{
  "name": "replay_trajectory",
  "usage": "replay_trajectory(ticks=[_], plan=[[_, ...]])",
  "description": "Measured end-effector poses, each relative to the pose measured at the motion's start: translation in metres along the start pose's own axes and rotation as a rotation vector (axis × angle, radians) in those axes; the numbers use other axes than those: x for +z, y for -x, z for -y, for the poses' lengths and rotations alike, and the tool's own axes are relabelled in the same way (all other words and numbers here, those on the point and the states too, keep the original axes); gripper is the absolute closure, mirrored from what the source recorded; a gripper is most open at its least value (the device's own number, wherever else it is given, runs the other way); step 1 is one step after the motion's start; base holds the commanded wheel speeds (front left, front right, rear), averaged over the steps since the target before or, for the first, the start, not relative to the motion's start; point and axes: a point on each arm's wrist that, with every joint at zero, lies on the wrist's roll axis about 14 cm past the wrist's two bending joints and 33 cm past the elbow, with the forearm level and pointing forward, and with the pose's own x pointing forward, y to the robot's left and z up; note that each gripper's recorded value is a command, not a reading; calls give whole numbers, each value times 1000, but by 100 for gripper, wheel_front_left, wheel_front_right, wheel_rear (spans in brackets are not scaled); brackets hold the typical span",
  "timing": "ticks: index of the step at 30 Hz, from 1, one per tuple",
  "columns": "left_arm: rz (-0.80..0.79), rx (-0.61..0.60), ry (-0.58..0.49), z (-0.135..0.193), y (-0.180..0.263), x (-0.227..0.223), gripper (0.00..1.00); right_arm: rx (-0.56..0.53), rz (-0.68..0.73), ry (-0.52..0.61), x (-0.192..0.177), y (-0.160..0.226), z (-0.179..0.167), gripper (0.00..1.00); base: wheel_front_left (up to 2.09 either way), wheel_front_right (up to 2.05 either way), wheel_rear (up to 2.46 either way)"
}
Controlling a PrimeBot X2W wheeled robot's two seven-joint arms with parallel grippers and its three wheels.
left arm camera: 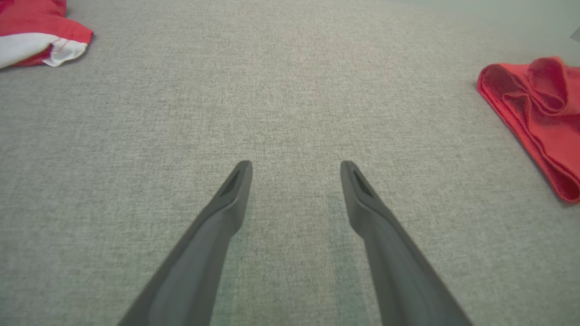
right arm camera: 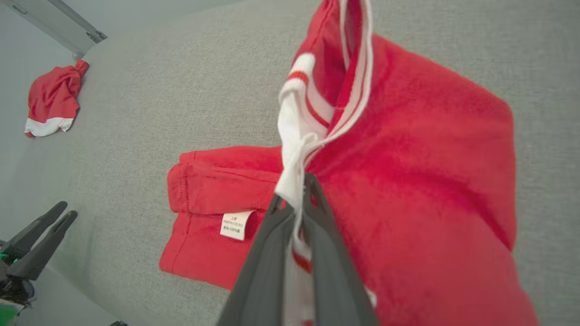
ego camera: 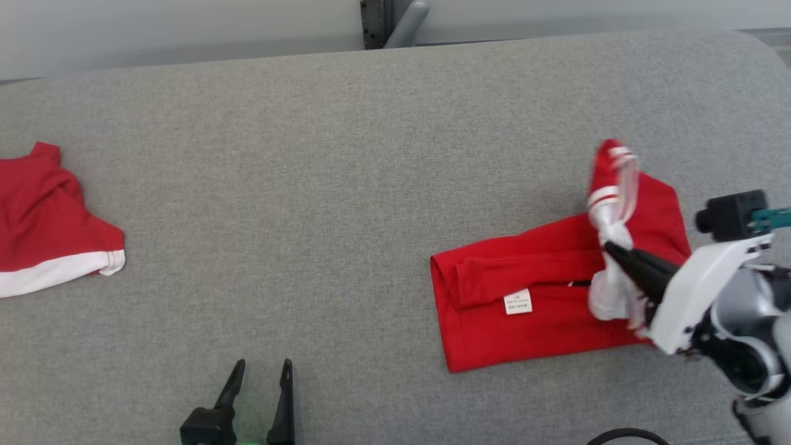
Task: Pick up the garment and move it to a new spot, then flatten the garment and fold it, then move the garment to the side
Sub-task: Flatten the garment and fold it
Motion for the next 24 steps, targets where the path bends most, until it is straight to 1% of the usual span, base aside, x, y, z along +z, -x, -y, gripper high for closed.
replay_trajectory(ticks=[3, 5, 6, 9, 14, 17, 24], plan=[[-7, -15, -7, 3, -4, -1, 0, 55, -32, -12, -19, -17, -28, 100, 0, 0, 0], [-17, -27, -13, 6, -7, -4, 0, 83, -58, 3, -28, -29, -43, 100, 0, 0, 0], [-19, -30, -15, 5, -9, -4, 0, 116, -73, 5, -35, -40, -58, 100, 0, 0, 0], [-20, -12, -13, 0, -9, -5, 0, 177, -97, 23, -43, -51, -82, 100, 0, 0, 0], [-32, 17, -6, -8, -4, -9, 0, 238, -125, 69, -51, -58, -103, 100, 0, 0, 0], [-39, 27, 6, -10, -2, -11, 0, 255, -140, 84, -56, -59, -109, 100, 0, 0, 0], [-47, 24, 2, -8, 0, -14, 0, 299, -165, 78, -66, -57, -122, 100, 0, 0, 0]])
